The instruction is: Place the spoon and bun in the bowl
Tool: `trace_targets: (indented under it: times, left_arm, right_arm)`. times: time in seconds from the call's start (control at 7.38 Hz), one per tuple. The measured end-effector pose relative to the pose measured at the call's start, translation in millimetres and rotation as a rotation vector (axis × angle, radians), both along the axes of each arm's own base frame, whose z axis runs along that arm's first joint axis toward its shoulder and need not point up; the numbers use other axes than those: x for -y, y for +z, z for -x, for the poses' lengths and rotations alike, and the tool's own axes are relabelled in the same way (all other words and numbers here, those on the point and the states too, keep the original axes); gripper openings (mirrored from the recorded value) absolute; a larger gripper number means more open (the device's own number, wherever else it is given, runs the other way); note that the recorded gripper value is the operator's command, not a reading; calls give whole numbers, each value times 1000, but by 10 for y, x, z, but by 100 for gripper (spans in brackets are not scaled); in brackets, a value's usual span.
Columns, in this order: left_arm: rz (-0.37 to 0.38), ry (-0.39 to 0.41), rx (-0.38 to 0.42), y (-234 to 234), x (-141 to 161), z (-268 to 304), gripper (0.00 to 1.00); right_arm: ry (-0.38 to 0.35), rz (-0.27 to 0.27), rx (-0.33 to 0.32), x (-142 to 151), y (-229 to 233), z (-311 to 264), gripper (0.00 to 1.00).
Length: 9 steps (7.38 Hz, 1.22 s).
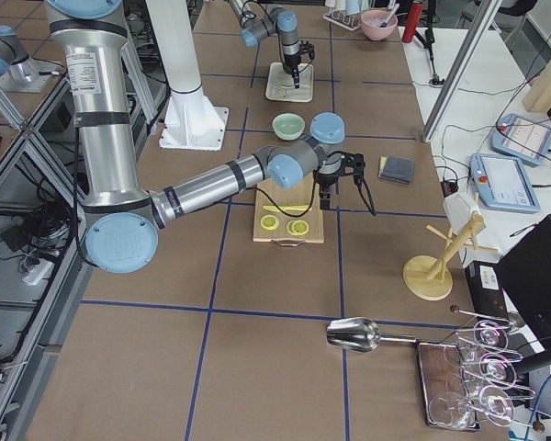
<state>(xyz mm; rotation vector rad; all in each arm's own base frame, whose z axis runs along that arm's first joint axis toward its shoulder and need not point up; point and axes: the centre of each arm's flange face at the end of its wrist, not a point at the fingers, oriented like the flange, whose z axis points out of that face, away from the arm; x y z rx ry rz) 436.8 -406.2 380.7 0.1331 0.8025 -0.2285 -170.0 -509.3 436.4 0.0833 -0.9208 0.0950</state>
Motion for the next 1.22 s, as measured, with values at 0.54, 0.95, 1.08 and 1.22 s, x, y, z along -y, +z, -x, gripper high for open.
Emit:
trace_targets:
  times: [0.54,0.95,1.08,1.22]
  left_arm:
    - [1,-49,-57,-671,138,225,0]
    - [122,-154,-207,-1405,273,-57,0]
    - [159,-184,-247,-1624,327,-190,0]
    - [188,-207,-286,-1787,345,-295,0]
  right_arm:
    - [22,20,-10,-106,-287,618,100]
    - [74,30,-35,-378,-650,1536,100]
    - [85,21,-49,-522,-699,1785,100]
    - [87,7,-68,-674,-704,2016,100]
